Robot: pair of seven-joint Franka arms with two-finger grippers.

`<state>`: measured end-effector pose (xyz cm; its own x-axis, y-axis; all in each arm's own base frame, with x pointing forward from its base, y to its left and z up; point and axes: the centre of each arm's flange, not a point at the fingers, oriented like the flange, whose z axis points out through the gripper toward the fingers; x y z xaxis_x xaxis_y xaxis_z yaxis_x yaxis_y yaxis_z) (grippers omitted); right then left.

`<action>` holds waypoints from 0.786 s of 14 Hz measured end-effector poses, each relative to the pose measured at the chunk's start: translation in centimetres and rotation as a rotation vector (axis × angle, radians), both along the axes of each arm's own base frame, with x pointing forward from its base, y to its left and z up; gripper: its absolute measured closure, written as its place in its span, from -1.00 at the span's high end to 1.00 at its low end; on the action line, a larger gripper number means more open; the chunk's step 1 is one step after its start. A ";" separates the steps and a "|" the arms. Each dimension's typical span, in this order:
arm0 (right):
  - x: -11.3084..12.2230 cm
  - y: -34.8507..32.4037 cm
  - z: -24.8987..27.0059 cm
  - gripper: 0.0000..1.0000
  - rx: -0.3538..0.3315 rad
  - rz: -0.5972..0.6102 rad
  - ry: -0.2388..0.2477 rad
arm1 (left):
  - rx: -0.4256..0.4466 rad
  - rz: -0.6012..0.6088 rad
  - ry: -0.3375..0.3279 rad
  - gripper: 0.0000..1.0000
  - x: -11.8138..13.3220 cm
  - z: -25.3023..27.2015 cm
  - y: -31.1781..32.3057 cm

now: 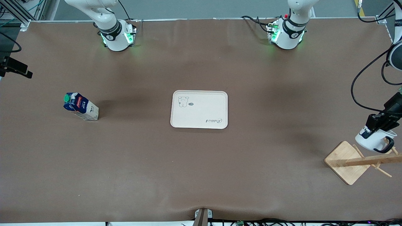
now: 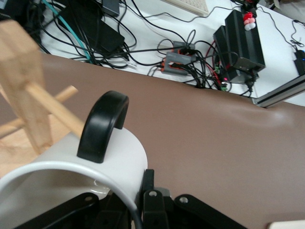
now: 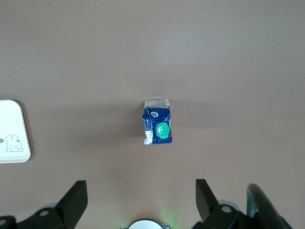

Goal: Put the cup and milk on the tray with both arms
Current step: 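Grasp the white mug rim with the left gripper and lift it off, then carry the mug toward the tray while the right gripper grasps the milk carton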

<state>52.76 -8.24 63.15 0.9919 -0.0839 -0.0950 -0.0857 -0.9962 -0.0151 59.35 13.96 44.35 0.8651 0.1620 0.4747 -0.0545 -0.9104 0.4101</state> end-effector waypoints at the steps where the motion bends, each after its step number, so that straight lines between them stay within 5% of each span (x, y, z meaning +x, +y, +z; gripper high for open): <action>1: 0.1 0.0 -0.1 1.00 0.000 0.000 -0.001 | -0.033 -0.005 0.028 -0.89 -0.1 0.6 -1.2; 11: 2.9 1.0 -2.0 1.00 -0.013 0.023 -0.057 | -0.014 0.082 0.273 -0.89 -0.3 4.1 -10.4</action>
